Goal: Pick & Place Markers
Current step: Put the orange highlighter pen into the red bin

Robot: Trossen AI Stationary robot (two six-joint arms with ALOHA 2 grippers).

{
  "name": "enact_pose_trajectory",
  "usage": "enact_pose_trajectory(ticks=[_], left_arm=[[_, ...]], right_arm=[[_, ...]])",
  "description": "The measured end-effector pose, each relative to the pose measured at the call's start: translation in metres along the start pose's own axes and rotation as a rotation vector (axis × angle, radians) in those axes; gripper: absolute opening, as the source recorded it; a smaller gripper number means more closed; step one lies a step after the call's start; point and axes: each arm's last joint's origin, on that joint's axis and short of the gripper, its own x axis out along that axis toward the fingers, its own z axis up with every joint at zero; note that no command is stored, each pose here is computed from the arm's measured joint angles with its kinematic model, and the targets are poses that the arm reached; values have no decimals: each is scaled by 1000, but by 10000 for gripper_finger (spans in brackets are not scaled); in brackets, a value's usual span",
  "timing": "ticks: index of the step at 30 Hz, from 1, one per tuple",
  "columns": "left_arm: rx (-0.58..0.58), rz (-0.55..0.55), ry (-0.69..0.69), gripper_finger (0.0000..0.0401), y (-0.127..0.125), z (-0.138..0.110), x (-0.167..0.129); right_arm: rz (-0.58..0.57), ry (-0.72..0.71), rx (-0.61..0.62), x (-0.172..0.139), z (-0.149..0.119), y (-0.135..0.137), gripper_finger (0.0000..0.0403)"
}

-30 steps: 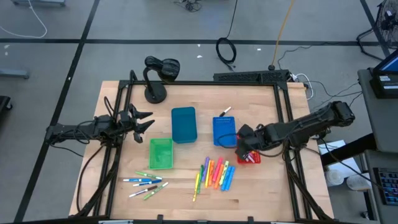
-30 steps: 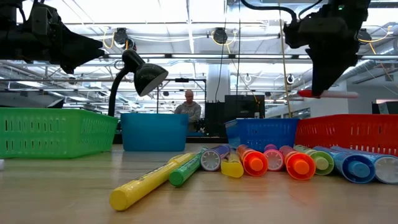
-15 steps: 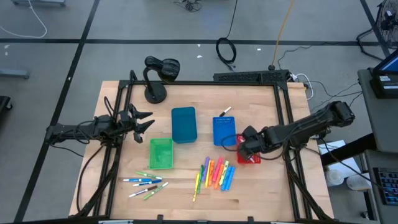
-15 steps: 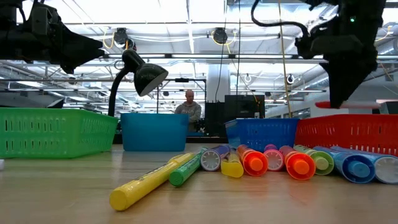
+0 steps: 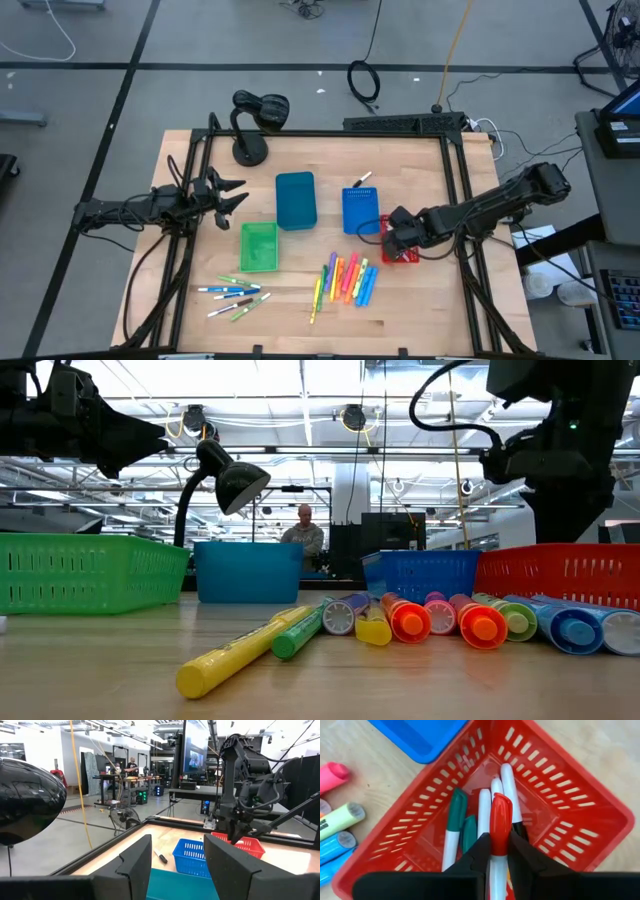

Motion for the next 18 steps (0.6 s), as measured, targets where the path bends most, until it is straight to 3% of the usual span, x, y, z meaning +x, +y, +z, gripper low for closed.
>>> enact_pose_trajectory(ticks=[18], left_arm=[[0, 0, 0, 184, 0, 0, 0]], right_arm=[[30, 14, -21, 2, -1, 1, 65]])
